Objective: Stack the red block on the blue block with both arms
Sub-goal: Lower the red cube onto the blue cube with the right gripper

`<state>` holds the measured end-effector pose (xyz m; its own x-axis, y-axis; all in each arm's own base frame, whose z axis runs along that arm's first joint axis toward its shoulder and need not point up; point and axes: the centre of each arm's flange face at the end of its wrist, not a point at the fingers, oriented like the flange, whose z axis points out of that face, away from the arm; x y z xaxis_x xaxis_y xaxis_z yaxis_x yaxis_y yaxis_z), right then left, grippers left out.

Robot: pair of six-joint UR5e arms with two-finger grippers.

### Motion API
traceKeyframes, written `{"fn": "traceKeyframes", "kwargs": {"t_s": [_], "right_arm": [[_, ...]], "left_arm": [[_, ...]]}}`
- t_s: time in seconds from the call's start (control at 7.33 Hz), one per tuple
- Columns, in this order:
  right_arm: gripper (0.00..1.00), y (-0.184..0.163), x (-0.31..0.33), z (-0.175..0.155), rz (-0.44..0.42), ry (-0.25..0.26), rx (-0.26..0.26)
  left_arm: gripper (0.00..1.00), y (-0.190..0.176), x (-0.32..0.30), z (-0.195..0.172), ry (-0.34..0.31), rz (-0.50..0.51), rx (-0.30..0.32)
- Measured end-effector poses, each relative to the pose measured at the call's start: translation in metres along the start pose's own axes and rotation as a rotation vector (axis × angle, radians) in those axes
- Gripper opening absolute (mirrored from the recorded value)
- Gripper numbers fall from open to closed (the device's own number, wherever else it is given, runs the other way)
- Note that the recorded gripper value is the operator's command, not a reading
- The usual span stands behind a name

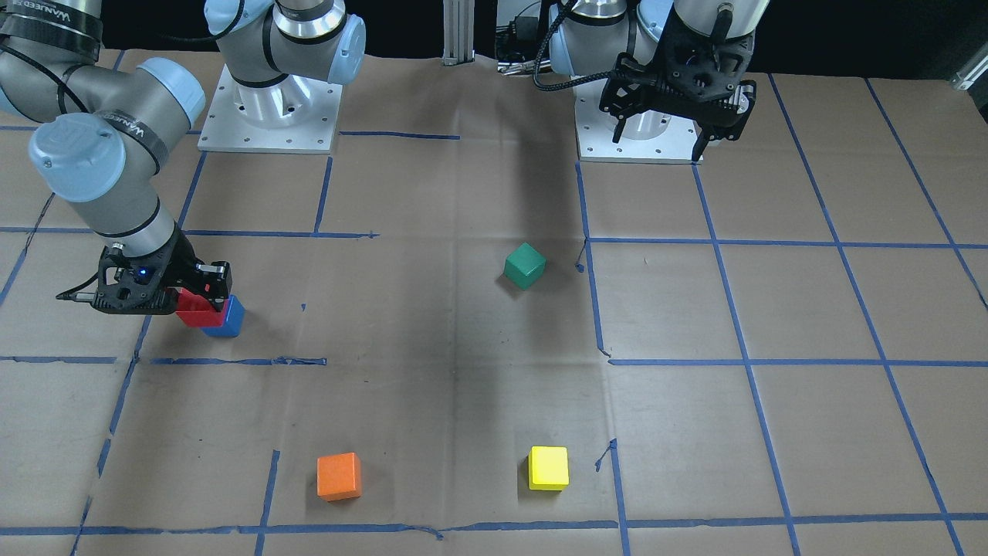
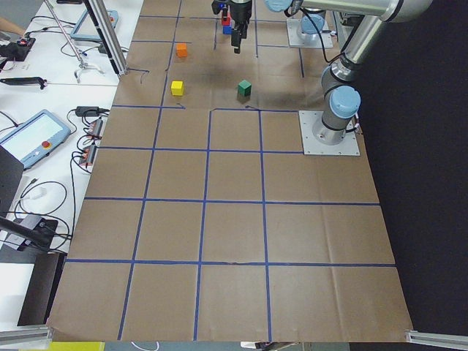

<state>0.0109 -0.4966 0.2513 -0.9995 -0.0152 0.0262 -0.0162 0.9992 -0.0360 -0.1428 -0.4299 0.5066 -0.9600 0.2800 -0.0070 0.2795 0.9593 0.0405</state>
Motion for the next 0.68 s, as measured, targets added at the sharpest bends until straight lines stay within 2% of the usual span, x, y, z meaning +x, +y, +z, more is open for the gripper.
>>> {"fn": "traceKeyframes", "kwargs": {"t_s": [0.27,0.68], "right_arm": [[0.08,0.0001,-0.0026,-0.0001,-0.004,-0.019,0.005],[0.08,0.0020,-0.0030,-0.0036,-0.024,-0.017,0.005]], "left_arm": [[1.00,0.0005,0.0001,0.0003,0.000,0.000,0.000],[1.00,0.0007,0.0004,0.0003,0.000,0.001,0.000]]}}
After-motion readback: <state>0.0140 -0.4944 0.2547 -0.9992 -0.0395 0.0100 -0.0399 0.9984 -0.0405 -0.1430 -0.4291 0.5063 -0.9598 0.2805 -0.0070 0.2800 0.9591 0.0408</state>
